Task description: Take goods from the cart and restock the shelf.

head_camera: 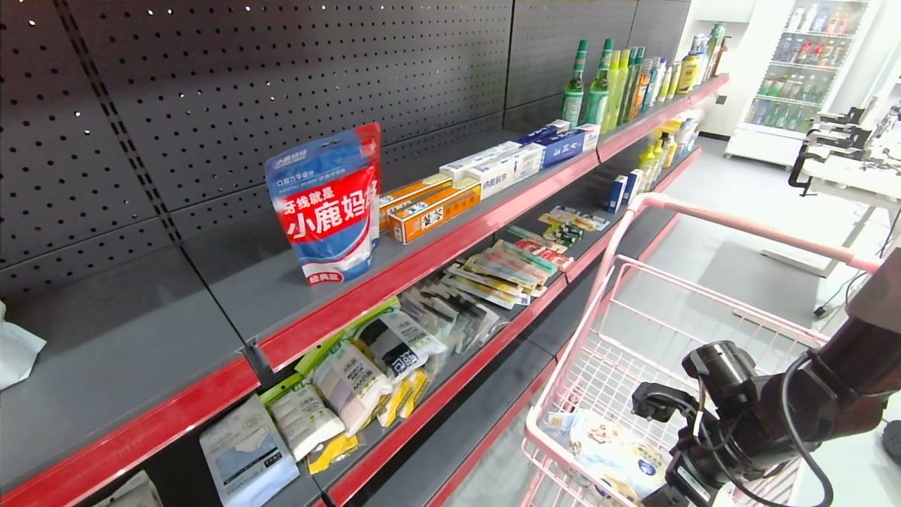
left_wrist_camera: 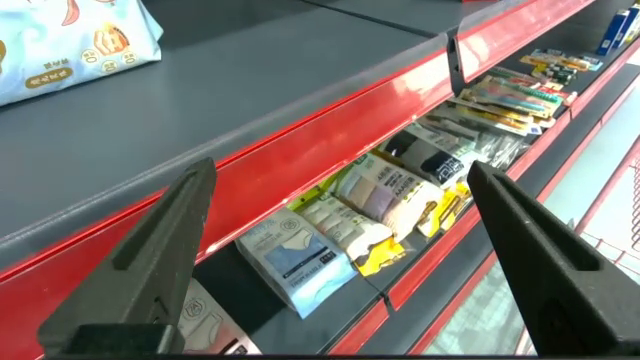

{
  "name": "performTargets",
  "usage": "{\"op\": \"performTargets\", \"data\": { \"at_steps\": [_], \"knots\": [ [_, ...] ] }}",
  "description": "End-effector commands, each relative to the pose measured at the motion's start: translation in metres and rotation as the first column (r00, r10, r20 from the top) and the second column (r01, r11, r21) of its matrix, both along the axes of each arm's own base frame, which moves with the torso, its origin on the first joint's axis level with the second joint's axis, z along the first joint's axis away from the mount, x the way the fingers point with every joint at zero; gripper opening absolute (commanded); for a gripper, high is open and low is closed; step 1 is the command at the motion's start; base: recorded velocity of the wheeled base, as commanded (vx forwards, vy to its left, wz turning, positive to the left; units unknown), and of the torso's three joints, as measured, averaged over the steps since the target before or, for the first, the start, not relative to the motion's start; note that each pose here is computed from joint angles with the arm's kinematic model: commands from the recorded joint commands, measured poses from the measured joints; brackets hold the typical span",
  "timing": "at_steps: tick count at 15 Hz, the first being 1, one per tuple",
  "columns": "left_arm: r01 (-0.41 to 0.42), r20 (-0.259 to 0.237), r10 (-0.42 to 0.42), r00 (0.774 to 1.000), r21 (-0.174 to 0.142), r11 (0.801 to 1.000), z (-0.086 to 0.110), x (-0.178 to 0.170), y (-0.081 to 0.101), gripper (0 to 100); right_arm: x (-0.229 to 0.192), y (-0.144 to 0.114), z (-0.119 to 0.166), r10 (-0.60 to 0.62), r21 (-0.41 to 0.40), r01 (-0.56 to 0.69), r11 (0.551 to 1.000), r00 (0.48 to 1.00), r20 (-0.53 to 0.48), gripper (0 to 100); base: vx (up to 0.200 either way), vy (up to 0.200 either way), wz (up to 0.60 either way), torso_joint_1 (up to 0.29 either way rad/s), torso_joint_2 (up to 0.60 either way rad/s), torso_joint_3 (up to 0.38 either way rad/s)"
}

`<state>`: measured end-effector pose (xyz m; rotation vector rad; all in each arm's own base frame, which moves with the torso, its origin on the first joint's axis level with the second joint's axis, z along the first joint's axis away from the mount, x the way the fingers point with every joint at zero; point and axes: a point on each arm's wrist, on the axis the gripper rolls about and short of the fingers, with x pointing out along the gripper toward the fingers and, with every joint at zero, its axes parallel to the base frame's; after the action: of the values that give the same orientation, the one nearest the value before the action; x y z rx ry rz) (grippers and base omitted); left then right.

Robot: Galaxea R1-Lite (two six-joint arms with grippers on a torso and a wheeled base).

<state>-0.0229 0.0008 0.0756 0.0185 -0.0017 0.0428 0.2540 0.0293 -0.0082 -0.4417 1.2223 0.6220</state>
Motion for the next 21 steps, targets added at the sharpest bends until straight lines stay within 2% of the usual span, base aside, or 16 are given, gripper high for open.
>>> {"op": "performTargets", "data": {
  "at_steps": [1,3,12,13,17,20,21],
  "knots": [
    [-0.002,-0.001,0.002,1.000,0.000,1.000,0.000,0.000,0.000,100,0.002,0.000,-0.014,-0.001,-0.001,0.001,1.000,1.000,-0.014,100,0.000,0.000,0.00,0.000,0.00,0.000],
    [-0.002,-0.001,0.002,1.000,0.000,1.000,0.000,0.000,0.000,100,0.006,0.000,-0.026,0.000,0.005,0.000,1.000,1.000,0.021,100,0.000,0.000,0.00,0.000,0.00,0.000],
    [-0.002,-0.001,0.002,1.000,0.001,1.000,0.000,0.000,0.000,100,-0.003,0.006,-0.032,0.032,0.026,-0.031,0.999,0.999,-0.013,100,0.000,0.000,0.00,0.000,0.00,0.000],
    [-0.002,-0.001,0.002,1.000,0.001,1.000,0.000,0.000,0.000,100,-0.003,0.006,-0.032,0.032,0.026,-0.031,0.999,0.999,-0.014,0,0.000,0.000,0.00,0.000,0.00,0.000],
    [-0.002,-0.001,0.002,1.000,0.001,1.000,0.000,0.000,0.000,100,-0.004,0.001,-0.031,-0.021,0.035,0.020,0.999,1.000,0.007,0,0.000,0.000,0.00,0.000,0.00,0.000],
    [0.000,-0.001,0.000,1.000,0.000,1.000,0.000,0.000,0.000,100,-0.001,-0.019,0.017,-0.193,0.082,0.181,0.980,0.967,0.168,0,0.000,0.000,0.00,0.000,0.00,0.000],
    [0.000,-0.001,0.000,1.000,0.000,1.000,0.000,0.000,0.000,100,-0.005,-0.021,0.045,-0.309,0.124,0.286,0.950,0.919,0.246,0,0.000,0.000,0.00,0.000,0.00,0.000]
  ]
}}
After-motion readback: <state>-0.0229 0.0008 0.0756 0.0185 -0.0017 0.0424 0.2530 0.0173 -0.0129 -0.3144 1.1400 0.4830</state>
